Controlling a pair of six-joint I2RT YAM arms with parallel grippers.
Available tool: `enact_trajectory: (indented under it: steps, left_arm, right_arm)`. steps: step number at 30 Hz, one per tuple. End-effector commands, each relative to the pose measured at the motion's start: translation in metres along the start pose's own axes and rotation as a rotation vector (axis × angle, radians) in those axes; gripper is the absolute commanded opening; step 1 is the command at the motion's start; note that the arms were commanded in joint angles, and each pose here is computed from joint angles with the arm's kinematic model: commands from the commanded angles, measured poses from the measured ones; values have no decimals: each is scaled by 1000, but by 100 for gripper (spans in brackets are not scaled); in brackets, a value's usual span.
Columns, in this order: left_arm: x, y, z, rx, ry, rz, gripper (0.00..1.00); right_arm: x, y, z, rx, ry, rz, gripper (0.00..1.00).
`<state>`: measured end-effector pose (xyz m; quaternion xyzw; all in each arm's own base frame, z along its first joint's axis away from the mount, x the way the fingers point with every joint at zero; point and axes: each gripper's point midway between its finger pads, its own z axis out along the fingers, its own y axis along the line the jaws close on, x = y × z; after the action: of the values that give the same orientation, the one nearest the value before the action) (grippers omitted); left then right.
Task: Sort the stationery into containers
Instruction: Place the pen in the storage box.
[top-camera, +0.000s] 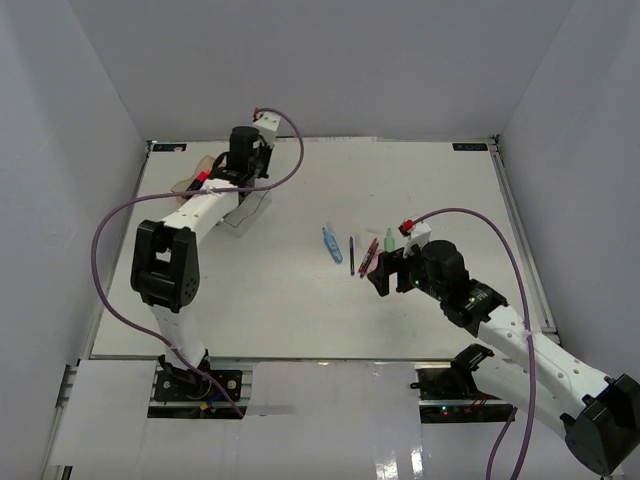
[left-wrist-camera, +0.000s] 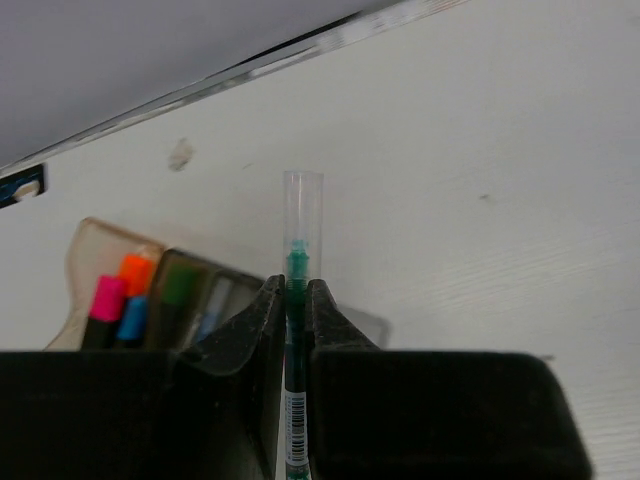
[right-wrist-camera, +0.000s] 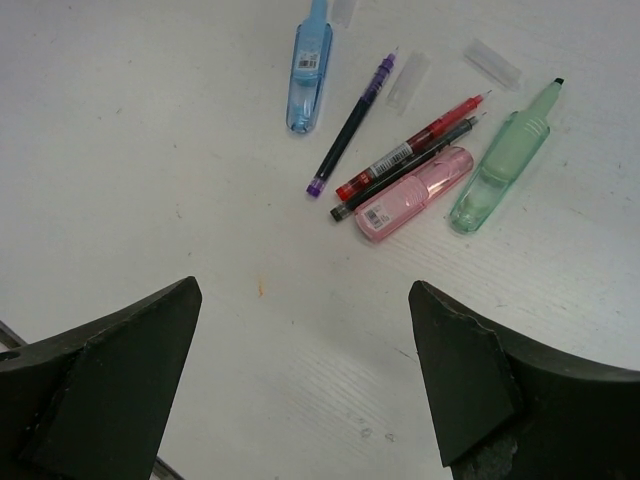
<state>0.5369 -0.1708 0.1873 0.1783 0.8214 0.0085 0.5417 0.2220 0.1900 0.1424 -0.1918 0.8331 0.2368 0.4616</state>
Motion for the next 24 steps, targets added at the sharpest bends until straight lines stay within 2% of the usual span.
enact_trajectory:
  steps: [1, 7, 13, 18, 20, 21, 24]
  left_arm:
    - [7, 45, -16, -27, -29, 140, 8]
    - [39, 106, -17, -57, 35, 139, 7]
    - [83, 127, -4, -83, 121, 181, 8]
    - [101, 128, 7, -65, 145, 167, 8]
    - [107, 121, 9, -34, 141, 165, 11]
    - [105, 123, 12, -44, 123, 168, 17]
    - [111, 125, 14, -61, 120, 178, 21]
  right_arm:
    - [-10, 2, 3, -14, -35, -14, 91]
    - [-6, 8, 10, -52, -9, -20, 91]
    - [-5, 12, 15, -75, 5, -26, 91]
    - [-3, 12, 17, -76, 19, -29, 91]
    - [-4, 13, 17, -78, 18, -28, 91]
    - [-4, 13, 17, -82, 19, -28, 91]
    - [-5, 13, 17, -80, 15, -26, 91]
